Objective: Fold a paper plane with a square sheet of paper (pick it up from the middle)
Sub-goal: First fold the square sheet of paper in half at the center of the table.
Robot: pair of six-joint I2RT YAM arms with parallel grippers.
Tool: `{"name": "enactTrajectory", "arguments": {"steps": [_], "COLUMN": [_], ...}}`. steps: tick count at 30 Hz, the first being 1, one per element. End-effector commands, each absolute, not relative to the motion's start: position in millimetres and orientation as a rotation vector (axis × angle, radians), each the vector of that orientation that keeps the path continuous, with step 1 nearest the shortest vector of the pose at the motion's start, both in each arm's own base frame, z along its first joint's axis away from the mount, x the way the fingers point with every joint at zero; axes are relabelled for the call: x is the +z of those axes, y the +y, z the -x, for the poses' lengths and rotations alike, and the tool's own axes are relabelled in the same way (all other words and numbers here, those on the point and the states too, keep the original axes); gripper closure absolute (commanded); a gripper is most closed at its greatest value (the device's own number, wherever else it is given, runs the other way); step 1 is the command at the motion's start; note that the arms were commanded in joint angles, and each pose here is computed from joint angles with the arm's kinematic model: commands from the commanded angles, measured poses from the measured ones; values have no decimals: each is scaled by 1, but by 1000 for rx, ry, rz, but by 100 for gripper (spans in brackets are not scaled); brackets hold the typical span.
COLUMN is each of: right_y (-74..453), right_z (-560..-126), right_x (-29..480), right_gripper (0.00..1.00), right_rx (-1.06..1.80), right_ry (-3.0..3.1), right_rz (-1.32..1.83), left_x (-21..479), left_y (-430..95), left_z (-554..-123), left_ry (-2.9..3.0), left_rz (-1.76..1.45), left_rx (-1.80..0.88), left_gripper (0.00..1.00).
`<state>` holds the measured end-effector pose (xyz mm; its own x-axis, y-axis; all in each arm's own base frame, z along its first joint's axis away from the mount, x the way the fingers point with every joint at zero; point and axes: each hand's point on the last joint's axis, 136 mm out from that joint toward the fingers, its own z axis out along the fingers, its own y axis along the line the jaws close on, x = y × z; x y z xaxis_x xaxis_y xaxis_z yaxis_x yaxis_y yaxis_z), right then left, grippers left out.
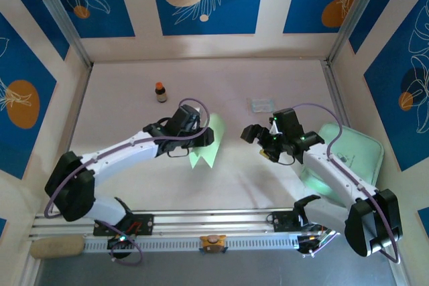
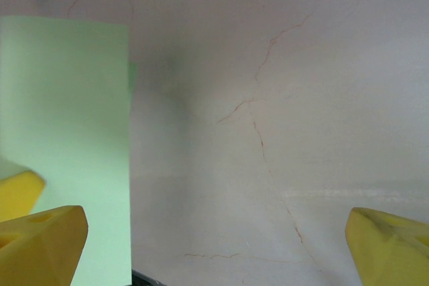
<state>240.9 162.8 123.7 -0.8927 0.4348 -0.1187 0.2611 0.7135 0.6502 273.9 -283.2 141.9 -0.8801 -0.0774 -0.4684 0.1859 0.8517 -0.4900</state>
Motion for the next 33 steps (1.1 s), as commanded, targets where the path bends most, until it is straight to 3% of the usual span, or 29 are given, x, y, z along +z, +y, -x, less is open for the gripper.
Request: {"name": "enactTrajectory", "arguments": {"steps": [1, 13, 33], "right_y": [164, 171, 181], "right_z": [-238, -239, -251], "right_x": [125, 129, 130], "right_gripper": [1, 1, 2], "right_rx": [961, 1023, 1039], "right_ry": [2655, 2631, 2544], "right_rz": [-557, -502, -360], "left_x": [153, 106, 52], "left_y": [-292, -301, -274], "left_z": [-277, -276, -254], "left_ry": [2475, 2437, 2401], "left_rz": [12, 301, 362], "left_rx": [-920, -1174, -1183], "left_gripper": [48, 54, 55]}}
